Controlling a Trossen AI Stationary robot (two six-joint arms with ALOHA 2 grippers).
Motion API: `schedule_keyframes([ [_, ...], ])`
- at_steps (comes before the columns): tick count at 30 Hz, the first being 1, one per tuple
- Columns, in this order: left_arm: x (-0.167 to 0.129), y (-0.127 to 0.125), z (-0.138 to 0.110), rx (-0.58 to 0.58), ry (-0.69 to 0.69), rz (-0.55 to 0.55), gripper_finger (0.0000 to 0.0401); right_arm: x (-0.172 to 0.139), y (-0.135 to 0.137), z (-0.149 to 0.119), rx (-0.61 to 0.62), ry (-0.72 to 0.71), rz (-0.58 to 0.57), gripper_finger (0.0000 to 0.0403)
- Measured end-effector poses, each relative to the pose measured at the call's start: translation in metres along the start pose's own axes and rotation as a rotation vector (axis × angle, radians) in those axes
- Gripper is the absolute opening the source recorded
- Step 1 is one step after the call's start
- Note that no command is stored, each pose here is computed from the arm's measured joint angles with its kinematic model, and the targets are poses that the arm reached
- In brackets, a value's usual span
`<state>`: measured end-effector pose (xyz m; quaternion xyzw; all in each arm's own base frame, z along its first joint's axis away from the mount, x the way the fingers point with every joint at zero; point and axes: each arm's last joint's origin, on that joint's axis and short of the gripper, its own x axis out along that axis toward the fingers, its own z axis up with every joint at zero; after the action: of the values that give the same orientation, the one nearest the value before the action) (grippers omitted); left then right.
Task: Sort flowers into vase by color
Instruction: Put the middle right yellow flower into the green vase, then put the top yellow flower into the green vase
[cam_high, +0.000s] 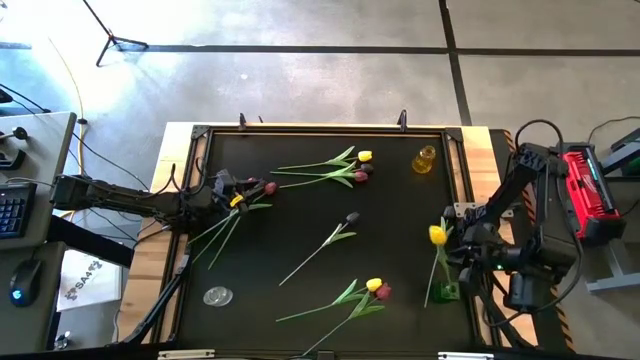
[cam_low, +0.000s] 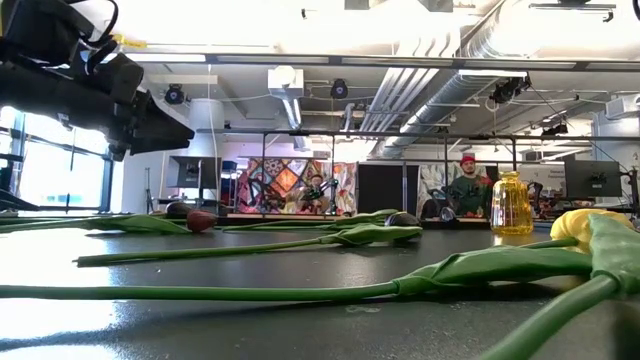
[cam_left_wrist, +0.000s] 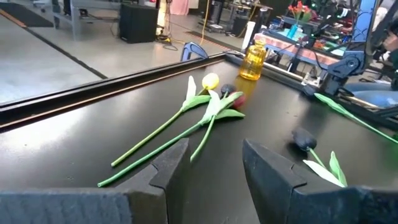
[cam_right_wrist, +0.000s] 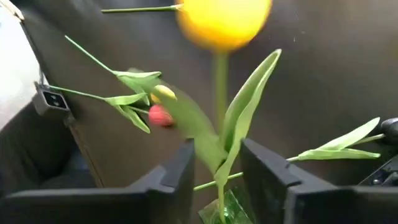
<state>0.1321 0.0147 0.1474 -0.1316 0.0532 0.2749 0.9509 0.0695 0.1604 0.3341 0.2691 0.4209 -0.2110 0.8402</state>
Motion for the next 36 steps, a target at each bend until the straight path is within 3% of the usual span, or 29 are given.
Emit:
schedule_keyframes([
  [5, 0.0, 0.0, 0.0, 0.0, 0.0, 0.0, 0.0133, -0.007, -0.002, 0.006, 0.016, 0.0, 0.046, 0.0169],
  [10, 0.0, 0.0, 0.0, 0.001, 0.0, 0.0, 0.0133, -0.023, 0.004, 0.019, -0.041, -0.074, 0.133, 0.0176],
  [13, 0.0, -0.001, -0.001, 0.017, 0.012, -0.018, 0.0133, -0.034, 0.007, 0.03, -0.127, -0.205, 0.191, 0.0176],
  [17, 0.002, -0.001, -0.003, 0.035, 0.034, -0.016, 0.0133, -0.04, 0.008, 0.052, -0.19, -0.496, 0.196, 0.0176],
  [20, 0.005, -0.004, 0.001, 0.044, 0.041, -0.014, 0.0133, -0.034, 0.005, 0.069, -0.154, -0.601, 0.123, 0.0176],
  [25, 0.013, -0.014, 0.016, 0.098, 0.045, -0.017, 0.0133, -0.019, -0.003, 0.1, -0.092, -0.633, -0.066, 0.0162],
  [32, 0.041, -0.019, 0.045, 0.163, 0.131, -0.016, 0.0133, -0.003, -0.019, 0.145, -0.072, -0.612, -0.335, 0.0124],
  [36, 0.065, -0.017, 0.059, 0.171, 0.178, -0.044, 0.0133, 0.013, -0.021, 0.171, -0.094, -0.554, -0.395, 0.0113],
])
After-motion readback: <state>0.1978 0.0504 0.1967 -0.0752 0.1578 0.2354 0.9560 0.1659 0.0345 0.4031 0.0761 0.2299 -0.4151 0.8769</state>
